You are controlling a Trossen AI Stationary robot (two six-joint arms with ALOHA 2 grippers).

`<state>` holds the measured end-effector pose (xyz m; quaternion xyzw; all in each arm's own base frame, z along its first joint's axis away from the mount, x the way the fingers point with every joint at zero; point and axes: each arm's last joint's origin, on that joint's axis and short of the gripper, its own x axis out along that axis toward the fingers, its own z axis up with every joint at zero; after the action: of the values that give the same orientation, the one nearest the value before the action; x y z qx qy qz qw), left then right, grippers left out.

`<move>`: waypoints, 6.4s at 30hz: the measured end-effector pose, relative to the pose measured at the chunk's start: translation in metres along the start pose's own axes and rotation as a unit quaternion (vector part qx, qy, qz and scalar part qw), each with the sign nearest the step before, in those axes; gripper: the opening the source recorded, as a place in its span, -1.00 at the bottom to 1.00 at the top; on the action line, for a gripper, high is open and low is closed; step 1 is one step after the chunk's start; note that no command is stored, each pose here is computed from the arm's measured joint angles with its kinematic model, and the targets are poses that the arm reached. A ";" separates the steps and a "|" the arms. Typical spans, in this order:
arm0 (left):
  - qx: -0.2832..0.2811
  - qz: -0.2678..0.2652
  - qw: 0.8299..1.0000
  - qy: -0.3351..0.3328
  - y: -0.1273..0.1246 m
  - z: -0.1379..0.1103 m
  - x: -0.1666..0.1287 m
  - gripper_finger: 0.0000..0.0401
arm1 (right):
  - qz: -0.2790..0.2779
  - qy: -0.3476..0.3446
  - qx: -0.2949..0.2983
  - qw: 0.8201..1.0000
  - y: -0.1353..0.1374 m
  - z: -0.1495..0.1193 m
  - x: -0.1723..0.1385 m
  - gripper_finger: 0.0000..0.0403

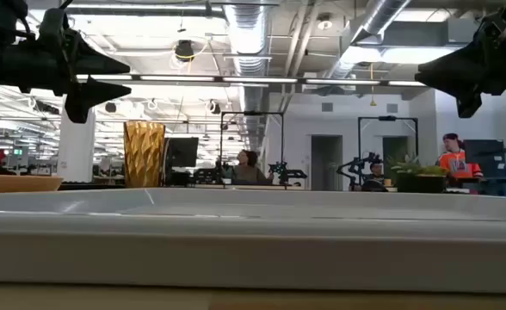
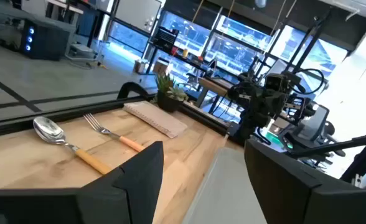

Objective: Pick and place plate/cup/fork/spoon on tray

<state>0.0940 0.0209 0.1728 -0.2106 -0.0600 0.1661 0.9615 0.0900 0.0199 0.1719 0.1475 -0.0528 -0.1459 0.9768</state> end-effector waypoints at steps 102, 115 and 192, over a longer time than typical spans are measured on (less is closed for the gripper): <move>-0.328 -0.065 0.936 -0.107 -0.008 0.023 -0.003 0.07 | -0.052 -0.108 0.253 0.960 -0.007 0.021 0.002 -0.41; -0.258 -0.130 0.917 -0.275 -0.026 0.072 -0.017 0.31 | -0.102 -0.187 0.229 0.950 -0.009 0.075 -0.003 0.28; 0.002 0.489 0.833 0.260 0.029 0.178 0.091 0.52 | -0.089 0.353 0.096 0.927 0.011 0.132 0.254 0.40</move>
<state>0.1378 0.1455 0.3252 -0.2461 0.3035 0.5535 0.7355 0.3159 -0.0825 0.3159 0.2862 0.2948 -0.1647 0.8967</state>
